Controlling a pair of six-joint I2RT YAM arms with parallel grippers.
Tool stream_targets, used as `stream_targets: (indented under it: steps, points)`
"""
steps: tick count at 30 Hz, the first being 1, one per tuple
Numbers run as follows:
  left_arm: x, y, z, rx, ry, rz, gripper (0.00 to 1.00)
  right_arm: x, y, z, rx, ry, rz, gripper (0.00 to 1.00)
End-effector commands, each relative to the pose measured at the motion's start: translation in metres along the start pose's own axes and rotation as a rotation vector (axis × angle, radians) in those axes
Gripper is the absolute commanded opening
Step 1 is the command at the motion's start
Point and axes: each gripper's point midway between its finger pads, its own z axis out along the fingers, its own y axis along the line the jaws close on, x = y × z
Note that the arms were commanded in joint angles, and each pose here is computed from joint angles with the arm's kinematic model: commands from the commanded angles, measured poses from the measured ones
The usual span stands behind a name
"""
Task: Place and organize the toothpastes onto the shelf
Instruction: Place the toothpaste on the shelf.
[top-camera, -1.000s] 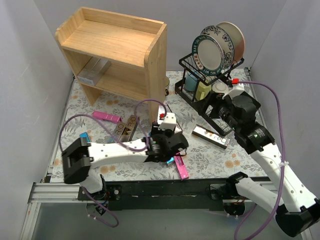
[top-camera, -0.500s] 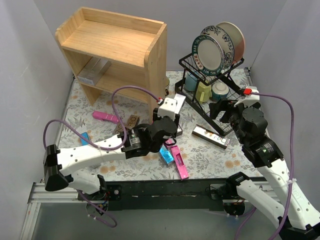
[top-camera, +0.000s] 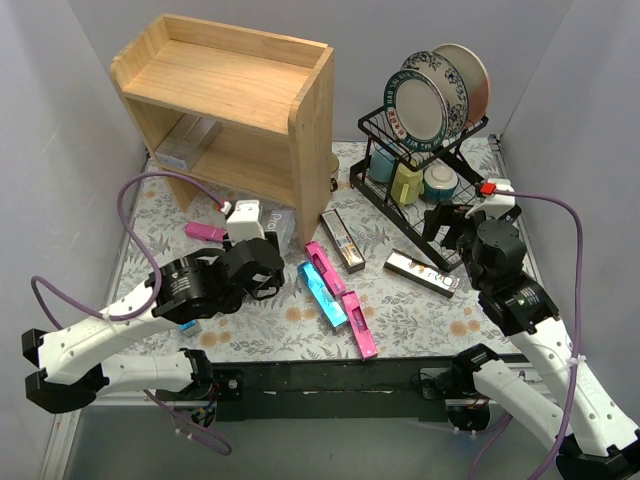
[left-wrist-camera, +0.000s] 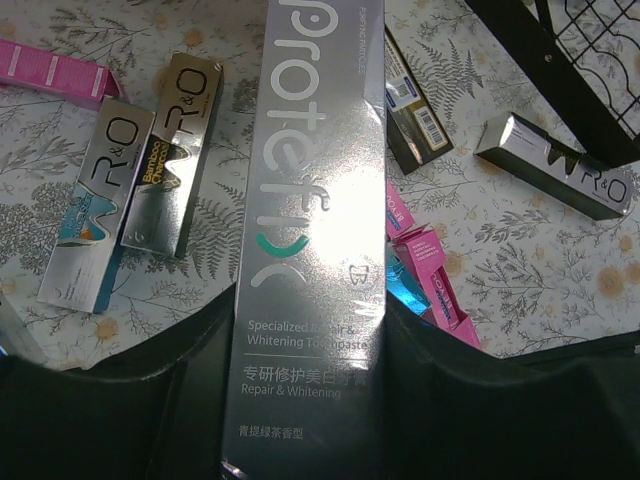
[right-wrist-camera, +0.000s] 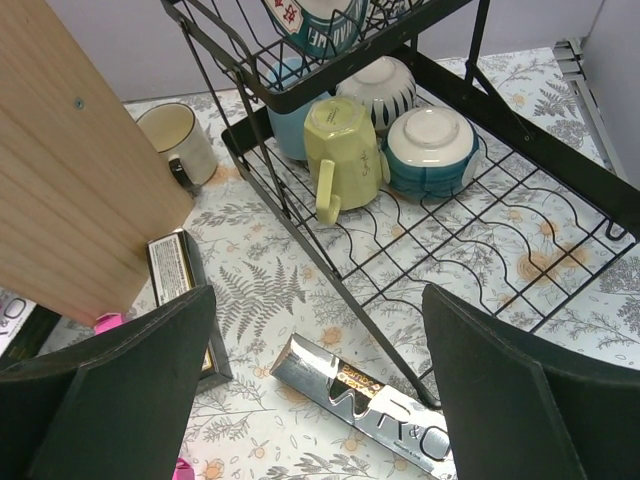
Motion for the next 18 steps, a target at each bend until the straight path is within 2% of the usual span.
stream_targets:
  steps: [1, 7, 8, 10, 12, 14, 18]
  points:
    - [-0.015, 0.034, -0.011, -0.063, -0.057, -0.066, 0.31, -0.010, -0.003, 0.004, 0.018, -0.056, -0.001, 0.92]
    - [-0.051, 0.033, -0.007, -0.018, -0.181, -0.072, 0.30, -0.003, -0.001, 0.004, -0.005, -0.061, 0.012, 0.92]
    - [-0.055, 0.034, -0.004, -0.017, -0.195, -0.020, 0.30, -0.003, 0.000, 0.004, -0.007, -0.065, 0.015, 0.92]
    - [-0.069, 0.034, 0.004, -0.015, -0.229, -0.015, 0.29, -0.002, -0.001, 0.002, -0.012, -0.068, 0.015, 0.92]
    - [-0.084, 0.046, 0.015, -0.047, -0.250, 0.018, 0.29, -0.002, 0.002, 0.002, -0.027, -0.072, 0.011, 0.92]
    - [-0.096, 0.038, 0.031, 0.004, -0.255, 0.022, 0.29, -0.002, 0.001, 0.000, -0.031, -0.077, 0.007, 0.91]
    - [-0.128, 0.065, 0.061, -0.039, -0.283, 0.043, 0.28, -0.004, 0.001, -0.004, -0.043, -0.098, -0.007, 0.91]
